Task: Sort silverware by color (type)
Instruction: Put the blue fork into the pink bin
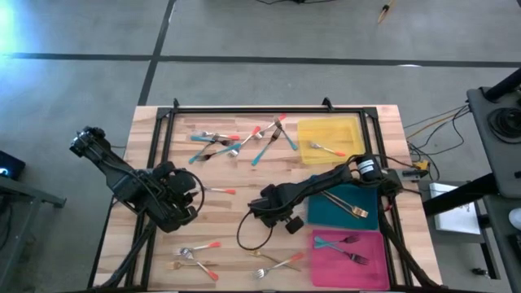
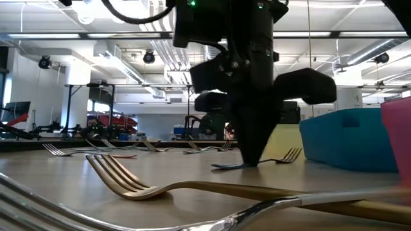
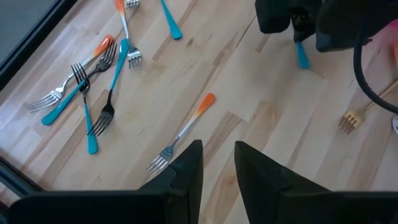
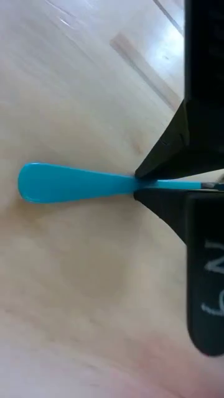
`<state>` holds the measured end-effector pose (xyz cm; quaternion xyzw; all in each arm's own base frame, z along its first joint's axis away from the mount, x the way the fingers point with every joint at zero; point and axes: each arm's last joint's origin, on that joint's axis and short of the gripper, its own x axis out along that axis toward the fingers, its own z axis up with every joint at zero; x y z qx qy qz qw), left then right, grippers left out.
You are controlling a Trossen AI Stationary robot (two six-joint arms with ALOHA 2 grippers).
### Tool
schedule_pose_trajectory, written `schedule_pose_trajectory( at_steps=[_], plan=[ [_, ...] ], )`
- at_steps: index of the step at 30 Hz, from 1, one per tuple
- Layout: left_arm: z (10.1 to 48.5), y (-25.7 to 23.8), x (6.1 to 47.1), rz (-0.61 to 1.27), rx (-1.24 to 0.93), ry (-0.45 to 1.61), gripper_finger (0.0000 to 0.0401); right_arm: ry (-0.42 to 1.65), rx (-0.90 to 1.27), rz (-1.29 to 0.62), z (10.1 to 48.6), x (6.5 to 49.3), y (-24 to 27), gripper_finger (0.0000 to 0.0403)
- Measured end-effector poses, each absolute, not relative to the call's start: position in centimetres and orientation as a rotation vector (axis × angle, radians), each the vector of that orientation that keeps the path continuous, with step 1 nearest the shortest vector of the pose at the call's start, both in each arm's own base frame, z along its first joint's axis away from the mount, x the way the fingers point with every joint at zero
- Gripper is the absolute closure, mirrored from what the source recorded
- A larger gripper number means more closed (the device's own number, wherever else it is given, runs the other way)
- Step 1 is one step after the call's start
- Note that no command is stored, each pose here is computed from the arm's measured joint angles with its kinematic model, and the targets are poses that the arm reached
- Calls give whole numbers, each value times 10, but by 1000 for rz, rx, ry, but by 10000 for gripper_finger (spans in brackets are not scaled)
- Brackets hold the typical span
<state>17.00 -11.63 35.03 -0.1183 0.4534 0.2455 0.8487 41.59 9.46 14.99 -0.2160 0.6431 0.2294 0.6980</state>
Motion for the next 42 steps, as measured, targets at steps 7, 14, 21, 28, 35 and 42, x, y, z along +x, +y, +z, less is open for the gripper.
schedule_pose_trajectory(
  at_steps=[7, 14, 21, 28, 35, 42],
  plan=[
    [350, -116, 170, 518, -249, 954, 325, 1302, -439, 456, 190, 435, 93, 397],
    [350, -117, 170, 510, -252, 962, 325, 1389, -209, 348, 238, 431, 93, 396],
    [350, -119, 168, 495, -255, 976, 325, 1570, 8, 376, 254, 398, 138, 395],
    [350, -120, 169, 489, -264, 969, 325, 1644, 40, 388, 267, 355, 186, 395],
    [352, -123, 173, 465, -315, 931, 325, 1679, 88, 286, 271, 301, 203, 394],
    [355, -129, 180, 418, -398, 875, 325, 1546, 237, 301, 254, 242, 227, 394]
  ],
)
